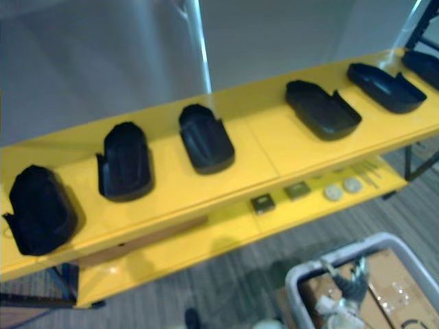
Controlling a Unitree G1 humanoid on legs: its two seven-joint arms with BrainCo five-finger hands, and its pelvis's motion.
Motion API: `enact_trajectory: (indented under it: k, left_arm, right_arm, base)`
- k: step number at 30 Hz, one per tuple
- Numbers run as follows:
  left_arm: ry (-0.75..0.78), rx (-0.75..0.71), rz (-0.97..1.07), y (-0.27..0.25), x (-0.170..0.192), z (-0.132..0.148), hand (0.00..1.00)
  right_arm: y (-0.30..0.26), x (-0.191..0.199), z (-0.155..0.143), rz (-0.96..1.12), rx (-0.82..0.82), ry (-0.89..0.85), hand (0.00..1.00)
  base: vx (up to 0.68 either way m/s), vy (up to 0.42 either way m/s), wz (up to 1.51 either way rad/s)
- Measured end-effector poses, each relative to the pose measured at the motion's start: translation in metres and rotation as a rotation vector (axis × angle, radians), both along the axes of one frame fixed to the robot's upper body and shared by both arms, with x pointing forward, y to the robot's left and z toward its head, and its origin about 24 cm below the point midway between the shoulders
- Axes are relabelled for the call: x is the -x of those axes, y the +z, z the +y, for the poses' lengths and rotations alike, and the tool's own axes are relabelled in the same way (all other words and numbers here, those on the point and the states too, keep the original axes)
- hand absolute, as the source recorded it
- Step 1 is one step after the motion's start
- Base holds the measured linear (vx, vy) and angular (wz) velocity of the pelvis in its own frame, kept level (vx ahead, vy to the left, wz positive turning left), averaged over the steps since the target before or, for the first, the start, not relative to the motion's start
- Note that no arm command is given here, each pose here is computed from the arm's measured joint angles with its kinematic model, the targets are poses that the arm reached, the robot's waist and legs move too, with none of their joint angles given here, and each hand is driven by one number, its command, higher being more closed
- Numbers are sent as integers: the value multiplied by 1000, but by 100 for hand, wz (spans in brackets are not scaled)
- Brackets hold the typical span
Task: Walk over and take plastic housings, then place them on the shelf
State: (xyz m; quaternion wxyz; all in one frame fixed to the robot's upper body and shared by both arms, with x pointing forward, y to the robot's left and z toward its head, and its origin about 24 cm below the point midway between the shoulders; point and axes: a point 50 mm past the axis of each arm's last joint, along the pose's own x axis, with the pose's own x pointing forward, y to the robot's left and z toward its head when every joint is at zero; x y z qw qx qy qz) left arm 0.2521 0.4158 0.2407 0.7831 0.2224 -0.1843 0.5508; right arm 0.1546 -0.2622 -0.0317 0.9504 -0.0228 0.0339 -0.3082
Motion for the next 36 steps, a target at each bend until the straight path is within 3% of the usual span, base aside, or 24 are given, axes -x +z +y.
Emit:
enact_trajectory:
  k: [2,3,6,10,15,19,28,36]
  left_arm:
    - [-142,16,-26,-7,-6,-15,0]
    - [-291,23,-43,-17,-8,-35,0]
    - [-421,27,-73,-36,3,-62,0]
    - [-468,179,-108,-93,46,-99,0]
    - [-407,361,-29,-146,88,-129,0]
    - [-546,443,33,-161,100,-157,0]
    - [-842,463,86,-166,85,-186,0]
    - [-916,512,58,-170,67,-194,0]
  right_arm:
    - [10,-10,4,-48,20,42,0]
    - [23,-18,8,-100,43,85,0]
    - [34,-24,14,-147,69,124,0]
    - [39,-23,28,-170,55,148,0]
    - [38,-21,46,-167,38,156,0]
    - [38,-20,49,-167,30,143,0]
    - [38,-22,57,-170,20,165,0]
    - [30,-26,62,-139,13,197,0]
  base:
    - [-33,9,7]
    - [-29,0,13]
    - [-44,-3,16]
    - [-44,-10,20]
    - [-49,-19,21]
    - [-47,4,13]
    - [4,-3,3]
    - [-2,-1,-1]
